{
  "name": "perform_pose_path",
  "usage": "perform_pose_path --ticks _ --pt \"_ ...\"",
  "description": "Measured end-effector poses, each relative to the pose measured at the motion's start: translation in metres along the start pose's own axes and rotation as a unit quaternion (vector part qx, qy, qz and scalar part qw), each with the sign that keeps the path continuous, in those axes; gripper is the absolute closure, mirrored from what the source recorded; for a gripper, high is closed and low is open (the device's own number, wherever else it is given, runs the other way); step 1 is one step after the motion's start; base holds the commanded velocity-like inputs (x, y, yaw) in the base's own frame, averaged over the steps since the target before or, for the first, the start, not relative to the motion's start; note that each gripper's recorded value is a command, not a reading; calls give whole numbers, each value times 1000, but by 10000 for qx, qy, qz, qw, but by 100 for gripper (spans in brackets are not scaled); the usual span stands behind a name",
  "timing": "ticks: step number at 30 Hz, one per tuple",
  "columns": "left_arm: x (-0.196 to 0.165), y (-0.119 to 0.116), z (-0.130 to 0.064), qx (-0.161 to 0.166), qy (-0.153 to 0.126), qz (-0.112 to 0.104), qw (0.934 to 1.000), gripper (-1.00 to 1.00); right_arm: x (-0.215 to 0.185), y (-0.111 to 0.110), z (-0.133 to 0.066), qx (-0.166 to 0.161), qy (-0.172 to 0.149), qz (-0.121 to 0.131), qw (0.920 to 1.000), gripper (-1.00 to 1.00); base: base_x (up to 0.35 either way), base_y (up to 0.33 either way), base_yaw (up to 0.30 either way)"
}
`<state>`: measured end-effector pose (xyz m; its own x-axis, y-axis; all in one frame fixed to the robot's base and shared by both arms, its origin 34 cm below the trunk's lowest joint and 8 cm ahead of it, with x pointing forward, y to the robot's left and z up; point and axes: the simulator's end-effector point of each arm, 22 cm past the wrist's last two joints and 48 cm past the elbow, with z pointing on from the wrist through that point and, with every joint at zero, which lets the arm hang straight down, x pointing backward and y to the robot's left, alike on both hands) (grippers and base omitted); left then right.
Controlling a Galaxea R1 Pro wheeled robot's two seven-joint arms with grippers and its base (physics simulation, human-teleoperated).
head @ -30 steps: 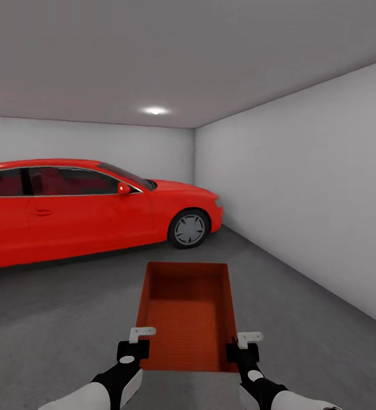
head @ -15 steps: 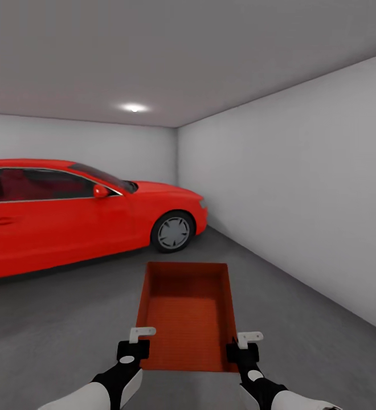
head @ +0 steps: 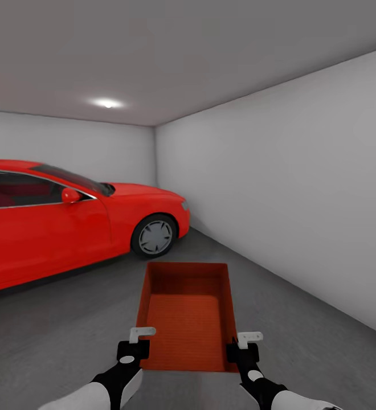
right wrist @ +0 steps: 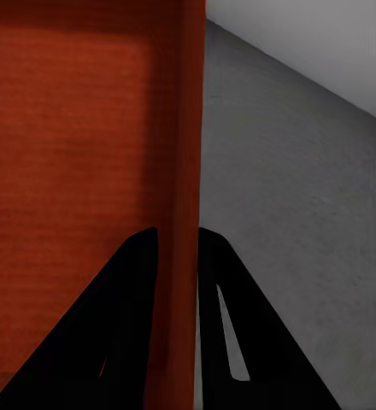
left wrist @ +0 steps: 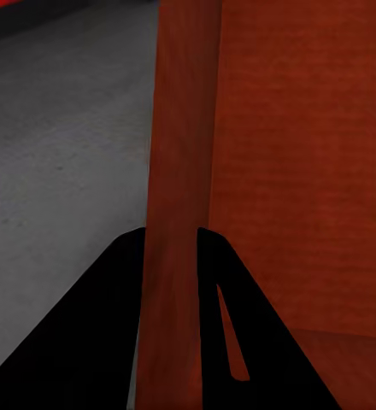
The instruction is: Move the two storage containers from the living room to the garage. In the garage, place one container on the floor and stack the other container on top of it (either order is fine).
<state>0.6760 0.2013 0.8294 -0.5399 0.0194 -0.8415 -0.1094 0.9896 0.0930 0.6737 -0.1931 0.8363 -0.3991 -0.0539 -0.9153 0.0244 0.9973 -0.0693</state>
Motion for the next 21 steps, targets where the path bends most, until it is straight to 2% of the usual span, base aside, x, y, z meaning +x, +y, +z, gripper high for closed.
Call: perform_pose_path --ticks 21 --pt "0 0 0 -1 -1 0 10000 100 0 0 0 0 0 0 10000 100 305 215 -240"
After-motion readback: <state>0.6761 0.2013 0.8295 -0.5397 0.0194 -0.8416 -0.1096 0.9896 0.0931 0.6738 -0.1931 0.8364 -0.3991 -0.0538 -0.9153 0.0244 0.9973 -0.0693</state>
